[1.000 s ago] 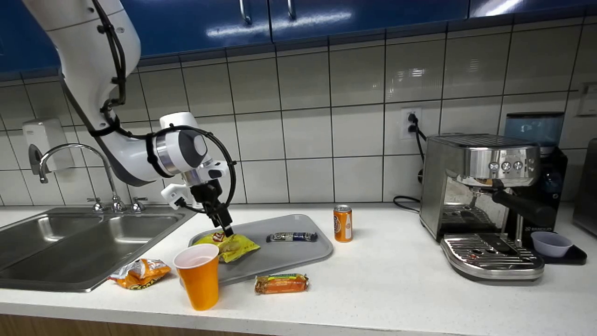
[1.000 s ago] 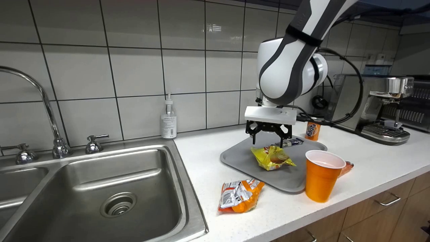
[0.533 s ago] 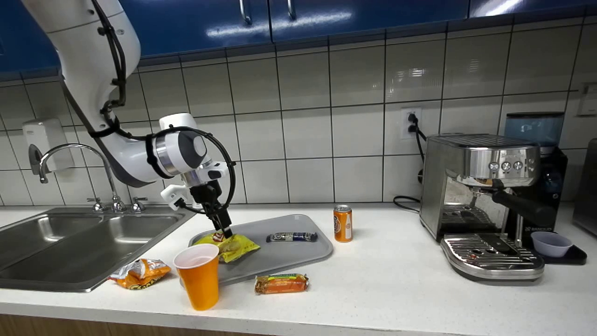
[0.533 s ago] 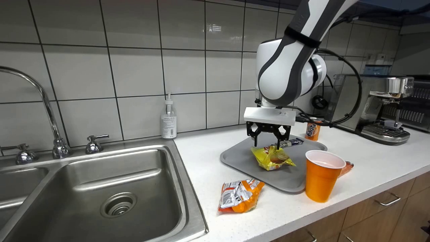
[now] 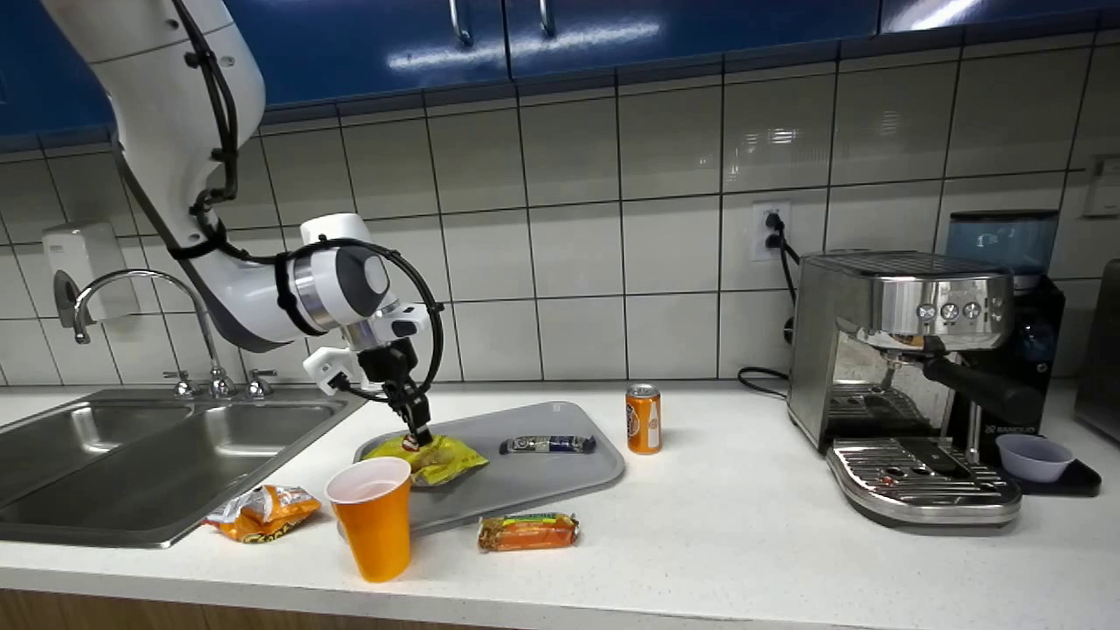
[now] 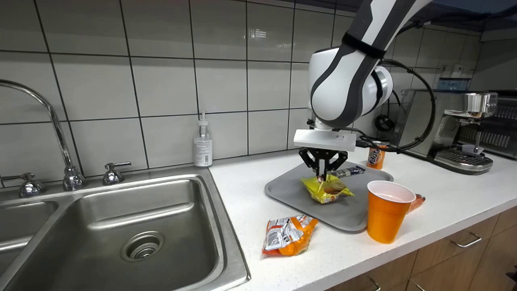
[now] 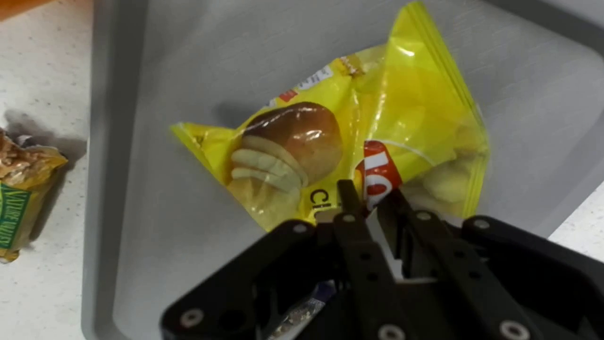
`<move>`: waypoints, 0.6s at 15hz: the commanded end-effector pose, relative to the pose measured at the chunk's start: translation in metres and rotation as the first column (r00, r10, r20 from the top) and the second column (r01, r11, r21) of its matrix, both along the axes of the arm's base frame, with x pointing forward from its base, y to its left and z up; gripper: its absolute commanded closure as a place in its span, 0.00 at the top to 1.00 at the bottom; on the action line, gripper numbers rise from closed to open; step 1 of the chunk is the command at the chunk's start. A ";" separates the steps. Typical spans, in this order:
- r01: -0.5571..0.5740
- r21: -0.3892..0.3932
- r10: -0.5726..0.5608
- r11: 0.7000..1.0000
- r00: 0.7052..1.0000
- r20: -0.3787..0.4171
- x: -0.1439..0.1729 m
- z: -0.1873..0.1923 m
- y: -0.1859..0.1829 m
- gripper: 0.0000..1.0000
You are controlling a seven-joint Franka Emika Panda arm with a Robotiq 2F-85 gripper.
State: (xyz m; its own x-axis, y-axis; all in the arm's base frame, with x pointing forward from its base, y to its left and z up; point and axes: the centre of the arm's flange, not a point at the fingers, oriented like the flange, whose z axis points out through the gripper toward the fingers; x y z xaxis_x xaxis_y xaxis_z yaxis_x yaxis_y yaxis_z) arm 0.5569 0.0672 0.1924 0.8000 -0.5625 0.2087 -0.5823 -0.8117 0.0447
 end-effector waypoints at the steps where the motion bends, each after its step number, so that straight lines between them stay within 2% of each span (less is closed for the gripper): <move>1: 0.020 -0.009 -0.020 1.000 1.000 0.014 0.005 0.002 0.001 0.00; 9: 0.026 -0.006 -0.026 1.000 1.000 0.013 0.000 0.014 -0.006 0.00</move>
State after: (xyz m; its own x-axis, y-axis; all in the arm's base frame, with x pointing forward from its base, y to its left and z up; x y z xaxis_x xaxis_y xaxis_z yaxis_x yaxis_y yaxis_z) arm 0.5580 0.0612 0.1934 0.7933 -0.5703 0.2130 -0.5913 -0.8051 0.0464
